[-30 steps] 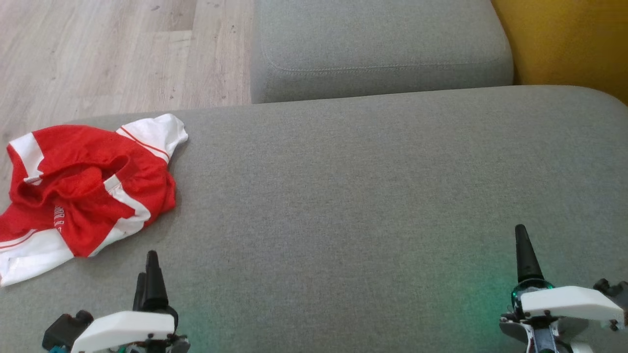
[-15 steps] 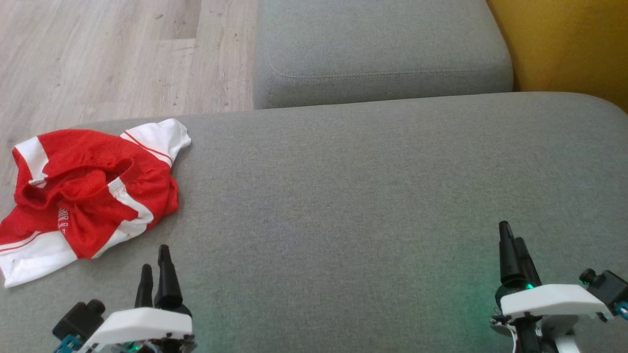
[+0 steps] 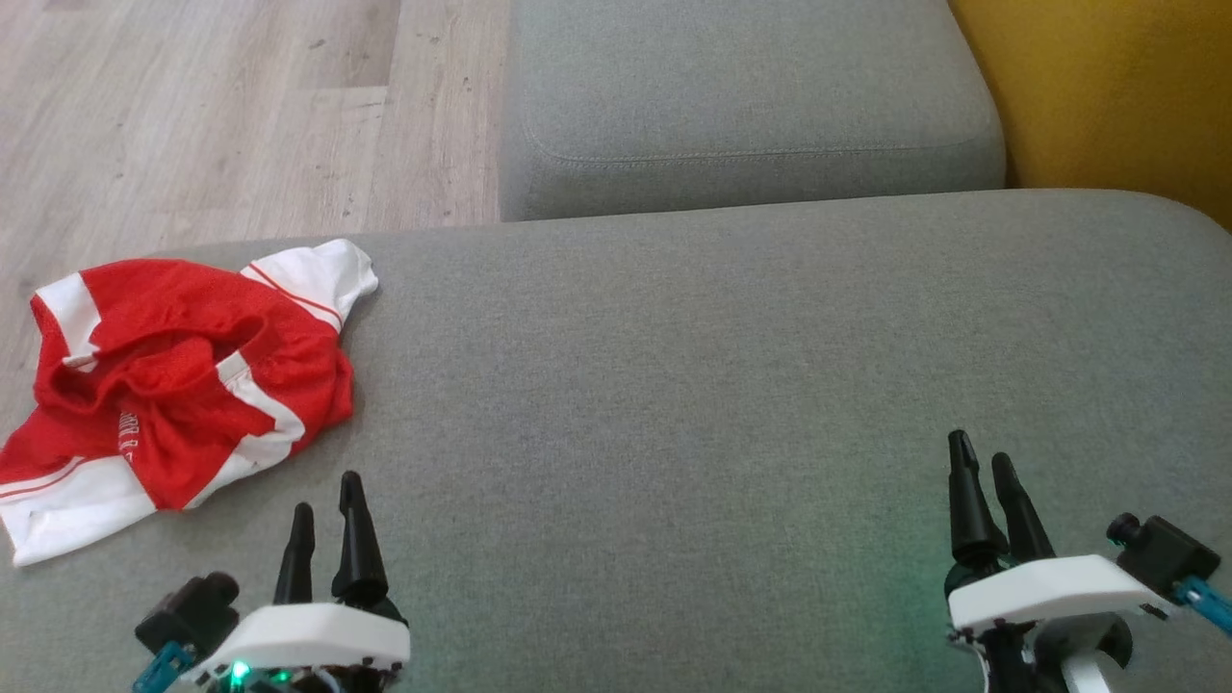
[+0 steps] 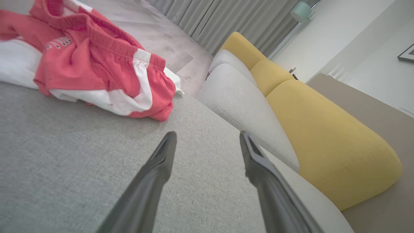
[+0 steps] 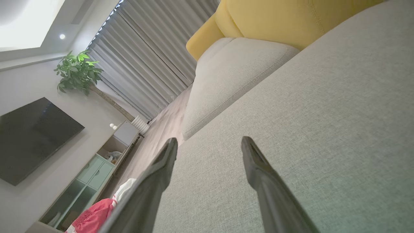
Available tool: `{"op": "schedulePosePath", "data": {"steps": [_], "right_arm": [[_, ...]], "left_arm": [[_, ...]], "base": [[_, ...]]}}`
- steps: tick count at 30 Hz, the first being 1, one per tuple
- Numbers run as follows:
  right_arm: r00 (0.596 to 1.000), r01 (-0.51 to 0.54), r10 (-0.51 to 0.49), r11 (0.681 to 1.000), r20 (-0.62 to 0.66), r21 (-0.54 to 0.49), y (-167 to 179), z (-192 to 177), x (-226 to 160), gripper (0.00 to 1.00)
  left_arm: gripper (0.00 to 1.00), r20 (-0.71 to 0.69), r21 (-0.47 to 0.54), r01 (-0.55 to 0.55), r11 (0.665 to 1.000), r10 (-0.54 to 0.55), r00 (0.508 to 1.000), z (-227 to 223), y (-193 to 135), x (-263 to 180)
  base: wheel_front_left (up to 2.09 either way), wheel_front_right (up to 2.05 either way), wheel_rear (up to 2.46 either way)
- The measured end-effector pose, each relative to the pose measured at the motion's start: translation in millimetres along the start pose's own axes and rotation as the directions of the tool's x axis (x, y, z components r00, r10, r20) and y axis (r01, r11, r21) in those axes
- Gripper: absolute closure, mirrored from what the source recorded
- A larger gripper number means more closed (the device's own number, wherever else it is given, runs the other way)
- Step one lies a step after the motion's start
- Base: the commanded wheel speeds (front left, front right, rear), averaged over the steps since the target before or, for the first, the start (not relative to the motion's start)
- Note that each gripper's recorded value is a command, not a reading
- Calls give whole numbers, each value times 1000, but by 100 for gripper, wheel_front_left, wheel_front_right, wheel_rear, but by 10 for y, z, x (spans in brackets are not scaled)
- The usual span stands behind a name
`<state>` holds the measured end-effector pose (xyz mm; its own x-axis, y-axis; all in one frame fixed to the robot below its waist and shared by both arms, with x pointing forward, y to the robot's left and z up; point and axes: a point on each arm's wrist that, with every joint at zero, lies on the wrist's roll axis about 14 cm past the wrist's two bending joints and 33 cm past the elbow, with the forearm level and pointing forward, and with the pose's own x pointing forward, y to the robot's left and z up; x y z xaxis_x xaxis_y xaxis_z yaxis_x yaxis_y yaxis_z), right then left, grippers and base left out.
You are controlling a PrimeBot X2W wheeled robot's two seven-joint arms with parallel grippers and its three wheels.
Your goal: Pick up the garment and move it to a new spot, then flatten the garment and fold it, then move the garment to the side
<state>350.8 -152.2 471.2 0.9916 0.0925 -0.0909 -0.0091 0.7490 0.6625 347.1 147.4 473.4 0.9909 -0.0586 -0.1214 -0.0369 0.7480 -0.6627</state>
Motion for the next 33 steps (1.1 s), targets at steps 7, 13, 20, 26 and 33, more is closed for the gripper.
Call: {"op": "schedulePosePath", "data": {"steps": [7,13,20,26,33], "right_arm": [[999,-32,33,995,0,-95,89,-12,-4,0],[998,-66,68,979,0,-194,179,-33,-10,0],[994,-105,106,950,-12,-294,277,-75,-18,0],[991,-135,133,903,-35,-408,330,-141,-39,0],[992,-121,120,867,-34,-483,255,-136,-65,0]], "left_arm": [[0,20,81,15,997,-17,1000,30,-52,-9],[0,34,171,36,985,-42,999,28,-125,-28],[0,47,255,47,966,-61,997,34,-173,-50],[0,45,321,52,946,-70,997,-5,-189,-67],[0,48,390,47,920,-72,996,-32,-187,-85]], "base": [[0,0,0],[0,0,0],[0,0,0],[0,0,0],[0,0,0]]}}
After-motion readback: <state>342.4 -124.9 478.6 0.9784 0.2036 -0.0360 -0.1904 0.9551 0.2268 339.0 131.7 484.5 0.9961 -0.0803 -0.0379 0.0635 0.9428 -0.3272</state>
